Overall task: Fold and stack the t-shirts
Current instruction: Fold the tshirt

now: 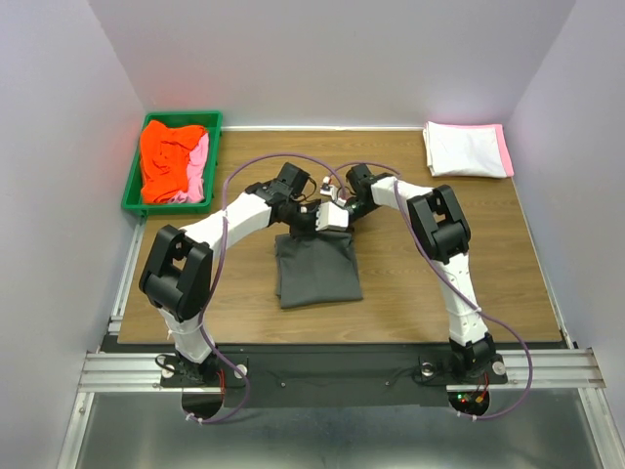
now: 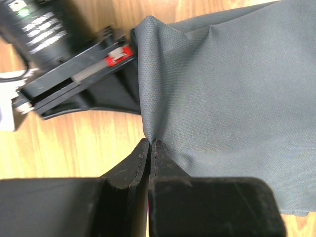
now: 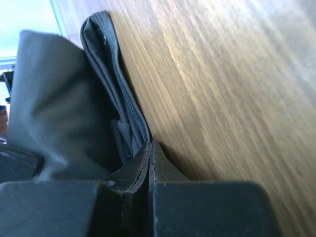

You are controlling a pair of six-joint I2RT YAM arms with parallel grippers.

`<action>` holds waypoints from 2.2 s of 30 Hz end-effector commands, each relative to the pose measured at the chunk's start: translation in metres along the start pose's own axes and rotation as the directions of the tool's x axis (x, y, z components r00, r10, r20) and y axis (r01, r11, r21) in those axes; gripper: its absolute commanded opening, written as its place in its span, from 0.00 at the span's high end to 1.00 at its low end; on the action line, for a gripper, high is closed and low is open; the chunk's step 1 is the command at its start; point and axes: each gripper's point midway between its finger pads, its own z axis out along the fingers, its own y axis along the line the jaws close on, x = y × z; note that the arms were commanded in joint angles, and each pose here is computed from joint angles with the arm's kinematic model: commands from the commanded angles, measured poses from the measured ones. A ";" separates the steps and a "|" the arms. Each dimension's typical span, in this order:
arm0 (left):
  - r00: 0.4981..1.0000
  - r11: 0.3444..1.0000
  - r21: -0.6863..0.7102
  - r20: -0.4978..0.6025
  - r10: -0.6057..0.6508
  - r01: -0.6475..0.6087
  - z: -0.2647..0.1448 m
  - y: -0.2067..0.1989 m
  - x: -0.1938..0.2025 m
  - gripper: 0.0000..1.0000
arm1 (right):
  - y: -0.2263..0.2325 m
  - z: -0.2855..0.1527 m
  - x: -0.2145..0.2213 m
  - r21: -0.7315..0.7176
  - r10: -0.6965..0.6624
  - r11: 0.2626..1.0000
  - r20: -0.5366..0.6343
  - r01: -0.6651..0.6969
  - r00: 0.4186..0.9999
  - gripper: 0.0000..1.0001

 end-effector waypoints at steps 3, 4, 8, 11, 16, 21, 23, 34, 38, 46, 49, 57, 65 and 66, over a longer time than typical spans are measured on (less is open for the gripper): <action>0.999 0.995 -0.094 0.027 0.039 -0.037 -0.010 0.029 -0.010 1.00 | -0.011 0.004 0.012 0.069 -0.031 0.997 -0.025 0.033 0.999 0.99; 0.999 0.995 -0.098 0.026 0.039 -0.037 -0.009 0.031 -0.009 1.00 | -0.011 0.003 0.012 0.070 -0.029 0.997 -0.026 0.030 0.999 0.99; 0.999 0.995 -0.097 0.024 0.041 -0.039 -0.001 0.033 -0.005 1.00 | -0.010 0.003 0.009 0.075 -0.038 0.996 -0.021 0.039 0.999 0.99; 0.999 0.994 -0.097 0.023 0.041 -0.038 0.005 0.034 -0.001 0.99 | -0.011 0.000 0.000 0.092 -0.055 0.994 -0.008 0.055 0.998 0.99; 0.998 0.994 -0.097 0.032 0.051 -0.048 0.007 0.034 -0.001 0.82 | -0.026 -0.025 -0.035 0.209 -0.097 0.975 0.068 0.081 0.993 0.96; 0.995 0.991 -0.114 0.049 0.082 -0.076 -0.002 0.036 -0.011 0.62 | -0.034 -0.072 -0.079 0.374 -0.204 0.918 0.158 0.133 0.966 0.65; 0.996 0.989 -0.133 0.047 0.070 -0.064 -0.008 0.041 -0.014 0.57 | -0.034 -0.082 -0.087 0.419 -0.241 0.895 0.164 0.153 0.957 0.57; 0.890 0.911 -0.036 0.237 -0.391 0.410 -0.087 0.052 -0.020 0.57 | 0.023 -0.142 -0.069 0.364 -0.283 0.913 0.246 0.182 0.927 0.59; 0.758 0.800 0.153 0.256 -0.600 0.581 -0.078 0.006 -0.018 0.59 | 0.077 -0.128 -0.032 0.129 -0.213 0.974 0.247 0.186 0.945 0.62; 0.505 0.534 0.290 0.172 -0.846 0.794 -0.036 -0.022 0.027 0.59 | 0.064 -0.073 -0.002 0.031 -0.050 0.998 0.153 0.046 0.987 0.62; 0.433 0.447 0.291 0.113 -0.894 0.846 -0.014 -0.020 0.060 0.59 | 0.024 -0.067 -0.009 0.123 -0.012 0.992 0.153 -0.007 0.988 0.65; 0.377 0.385 0.197 0.075 -0.923 0.902 0.014 0.024 0.116 0.64 | -0.065 -0.081 -0.029 0.252 0.105 0.954 0.221 -0.161 0.970 0.69; 0.467 0.497 0.192 0.179 -0.866 0.847 -0.017 0.077 0.087 0.67 | -0.033 -0.131 -0.083 0.281 -0.087 0.960 0.326 -0.009 0.941 0.68; 0.478 0.512 0.203 0.195 -0.856 0.835 -0.024 0.077 0.079 0.67 | -0.023 -0.135 -0.085 0.272 -0.117 0.962 0.327 0.025 0.938 0.66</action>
